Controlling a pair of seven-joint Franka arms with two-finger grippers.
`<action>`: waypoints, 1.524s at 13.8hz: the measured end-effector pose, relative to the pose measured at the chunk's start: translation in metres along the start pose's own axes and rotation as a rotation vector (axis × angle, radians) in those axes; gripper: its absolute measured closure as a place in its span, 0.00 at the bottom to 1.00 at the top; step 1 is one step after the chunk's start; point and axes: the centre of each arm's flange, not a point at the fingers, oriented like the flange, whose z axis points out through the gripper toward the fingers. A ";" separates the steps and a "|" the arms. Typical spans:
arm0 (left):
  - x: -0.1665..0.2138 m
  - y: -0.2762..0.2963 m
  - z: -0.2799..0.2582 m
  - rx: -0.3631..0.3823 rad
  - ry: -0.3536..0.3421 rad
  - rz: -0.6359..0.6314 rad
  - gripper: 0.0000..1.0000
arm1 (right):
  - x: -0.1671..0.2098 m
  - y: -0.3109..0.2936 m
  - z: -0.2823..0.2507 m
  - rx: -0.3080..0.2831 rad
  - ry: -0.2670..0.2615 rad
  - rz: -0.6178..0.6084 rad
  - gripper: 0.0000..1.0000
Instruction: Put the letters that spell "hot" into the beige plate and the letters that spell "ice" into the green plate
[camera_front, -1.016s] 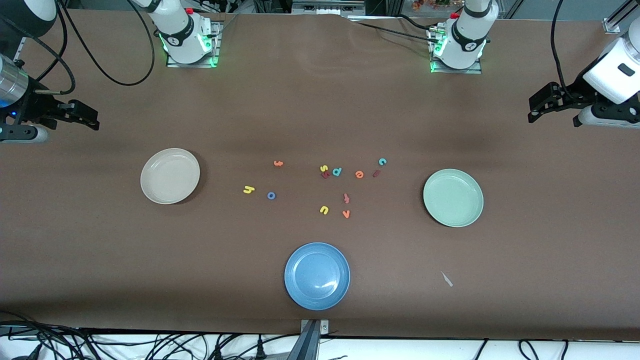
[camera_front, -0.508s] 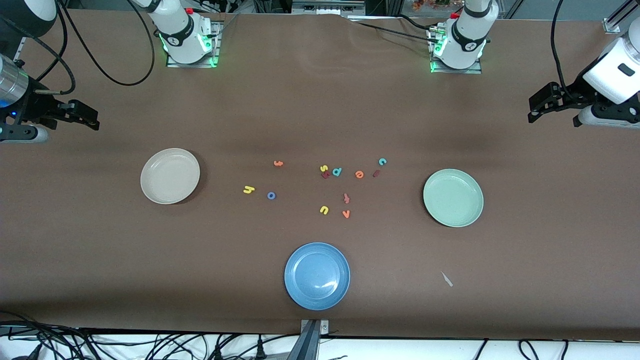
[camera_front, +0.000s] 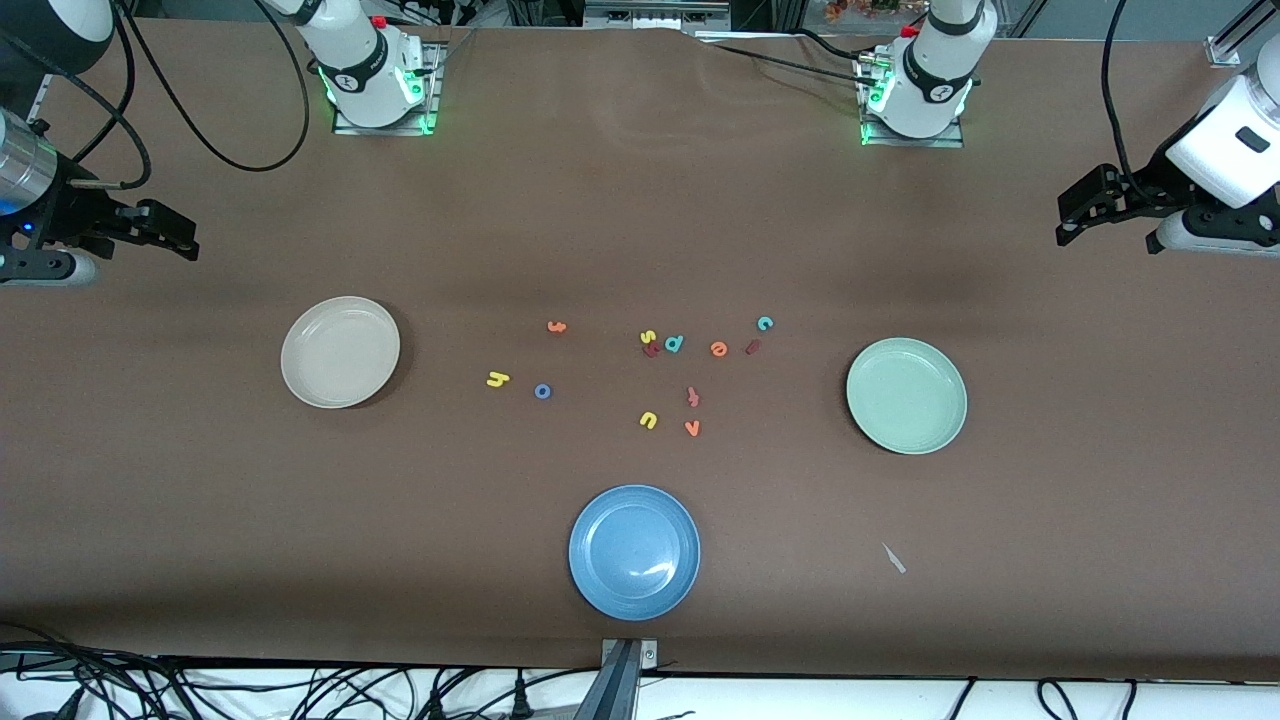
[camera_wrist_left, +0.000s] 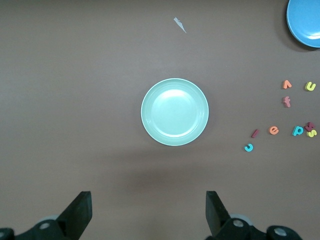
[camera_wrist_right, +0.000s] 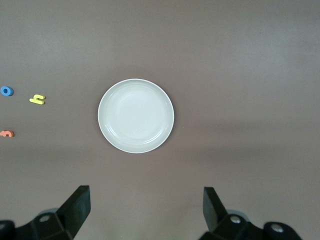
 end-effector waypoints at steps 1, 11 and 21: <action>0.000 0.000 0.000 0.000 0.000 0.000 0.00 | 0.000 0.000 0.000 0.000 0.000 0.000 0.00; 0.000 0.000 0.000 0.000 0.000 0.000 0.00 | 0.000 0.000 0.000 0.000 0.000 -0.001 0.00; -0.002 0.000 0.001 0.000 -0.014 0.000 0.00 | 0.000 -0.001 0.000 0.000 0.000 -0.001 0.00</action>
